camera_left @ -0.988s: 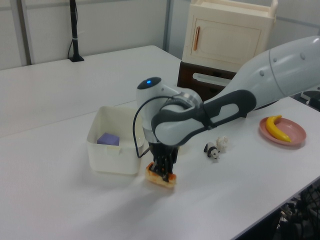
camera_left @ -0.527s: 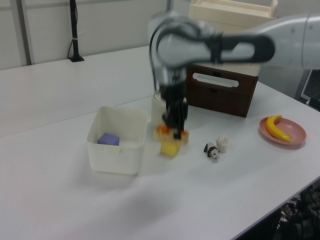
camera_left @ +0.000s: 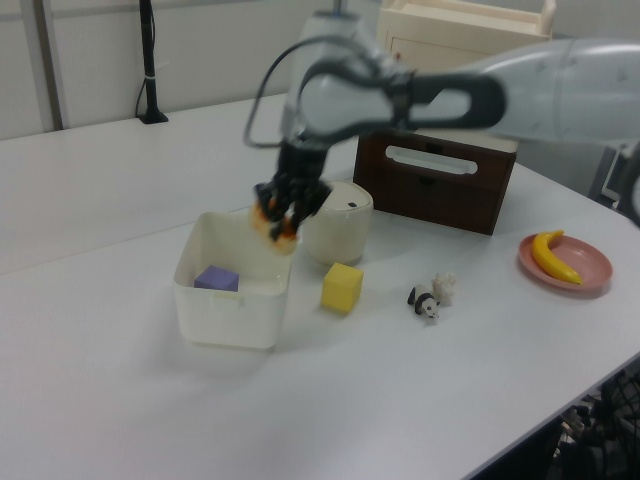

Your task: Put the bread in the basket

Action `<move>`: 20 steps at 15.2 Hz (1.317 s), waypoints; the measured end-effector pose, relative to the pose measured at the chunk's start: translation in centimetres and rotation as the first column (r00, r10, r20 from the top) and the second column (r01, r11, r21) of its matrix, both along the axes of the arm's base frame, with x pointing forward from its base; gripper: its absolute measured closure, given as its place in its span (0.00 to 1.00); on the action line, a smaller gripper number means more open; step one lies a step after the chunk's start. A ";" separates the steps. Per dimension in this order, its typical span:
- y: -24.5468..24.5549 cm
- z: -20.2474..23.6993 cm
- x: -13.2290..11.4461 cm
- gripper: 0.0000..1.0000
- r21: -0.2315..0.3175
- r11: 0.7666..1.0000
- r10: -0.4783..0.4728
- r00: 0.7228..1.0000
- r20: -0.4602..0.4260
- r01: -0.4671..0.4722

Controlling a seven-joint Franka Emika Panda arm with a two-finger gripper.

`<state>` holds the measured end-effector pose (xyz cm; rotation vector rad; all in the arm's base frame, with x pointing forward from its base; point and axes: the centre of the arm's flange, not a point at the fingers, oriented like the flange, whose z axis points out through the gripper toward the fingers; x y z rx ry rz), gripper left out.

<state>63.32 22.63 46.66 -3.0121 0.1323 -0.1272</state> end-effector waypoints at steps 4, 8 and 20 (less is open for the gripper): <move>3.6 -3.7 0.4 0.31 0.015 0.991 -0.130 0.992 -0.007 0.130; 2.6 -1.8 1.1 0.00 0.014 0.989 -0.145 0.989 0.031 0.145; -14.0 7.1 -3.1 0.00 -0.236 0.970 0.007 0.983 -0.181 -0.050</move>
